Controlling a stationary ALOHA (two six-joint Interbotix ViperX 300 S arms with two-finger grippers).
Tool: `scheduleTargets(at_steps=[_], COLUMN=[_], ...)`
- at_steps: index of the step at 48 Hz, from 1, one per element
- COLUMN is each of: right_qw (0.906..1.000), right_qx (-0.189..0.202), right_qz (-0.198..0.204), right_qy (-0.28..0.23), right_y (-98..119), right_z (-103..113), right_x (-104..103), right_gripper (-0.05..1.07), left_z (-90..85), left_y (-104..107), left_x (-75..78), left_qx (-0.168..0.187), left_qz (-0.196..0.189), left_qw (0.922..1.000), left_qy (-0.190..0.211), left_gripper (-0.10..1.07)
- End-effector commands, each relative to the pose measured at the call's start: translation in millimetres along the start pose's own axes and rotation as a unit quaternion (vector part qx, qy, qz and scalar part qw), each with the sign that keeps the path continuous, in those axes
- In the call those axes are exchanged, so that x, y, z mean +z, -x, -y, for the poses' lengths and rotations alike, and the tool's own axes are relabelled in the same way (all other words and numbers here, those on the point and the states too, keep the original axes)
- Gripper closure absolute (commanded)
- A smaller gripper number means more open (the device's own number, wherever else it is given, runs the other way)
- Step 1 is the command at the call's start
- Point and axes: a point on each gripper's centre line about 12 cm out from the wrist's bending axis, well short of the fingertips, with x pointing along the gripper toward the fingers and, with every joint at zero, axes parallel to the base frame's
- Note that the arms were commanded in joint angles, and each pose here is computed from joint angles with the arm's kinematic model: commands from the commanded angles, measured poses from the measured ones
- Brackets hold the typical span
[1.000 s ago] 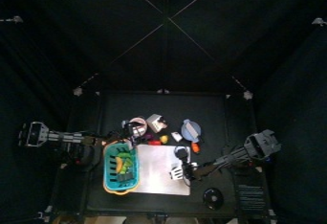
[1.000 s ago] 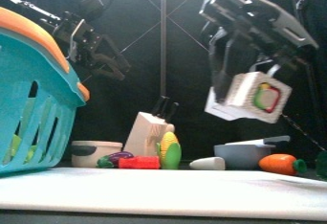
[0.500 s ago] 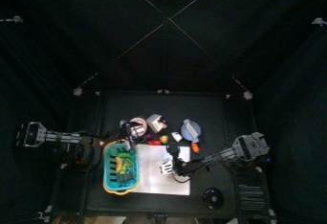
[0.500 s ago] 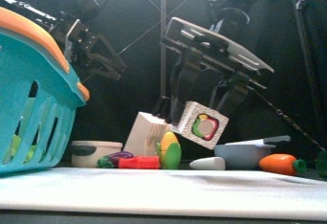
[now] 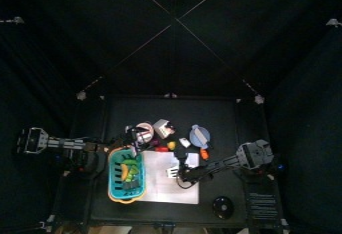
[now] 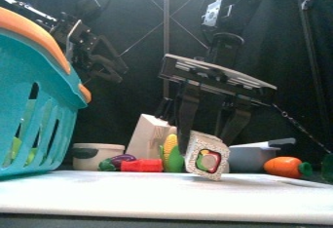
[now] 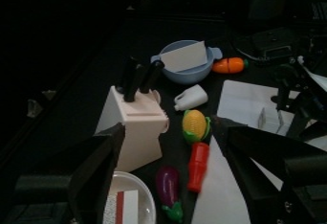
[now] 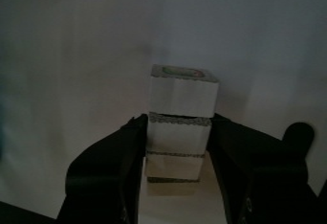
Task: Place white sushi roll on board
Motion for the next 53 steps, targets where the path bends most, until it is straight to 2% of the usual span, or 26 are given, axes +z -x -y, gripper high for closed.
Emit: scheduleTargets(at_steps=[1, 12, 23, 29, 34, 53], right_qw=[0.9999, 0.9999, 0.9999, 1.0, 1.0, 0.9997], right_qx=[0.014, 0.011, 0.009, 0.008, 0.006, 0.024], right_qz=[0.005, 0.009, 0.007, 0.004, 0.004, 0.01], right_qy=[-0.004, 0.0, 0.0, 0.001, 0.0, 0.002], right_y=[10.4, 7.8, 4.6, 3.8, 3.8, 25.7], right_z=[-6.4, -4.3, -2.3, -2.1, -1.8, -5.3], right_x=[6.5, 7.1, 7.7, 9.0, 9.2, 14.6], right_gripper=[0.37, 0.32, 0.15, 0.09, 0.09, 0.09], left_z=[-0.4, -0.5, -0.3, -0.3, -0.4, -0.3], left_y=[0.0, 0.3, 0.0, 0.0, 0.0, 0.0], left_x=[6.0, 6.4, 6.0, 6.0, 6.0, 5.8], left_qx=[0.002, 0.002, 0.002, 0.002, 0.002, 0.002], left_qz=[0.009, 0.009, 0.008, 0.008, 0.009, 0.008], left_qw=[1.0, 1.0, 1.0, 1.0, 1.0, 1.0], left_qy=[0.002, 0.002, 0.002, 0.002, 0.002, 0.004], left_gripper=[-0.06, -0.06, -0.06, -0.06, -0.06, -0.06])
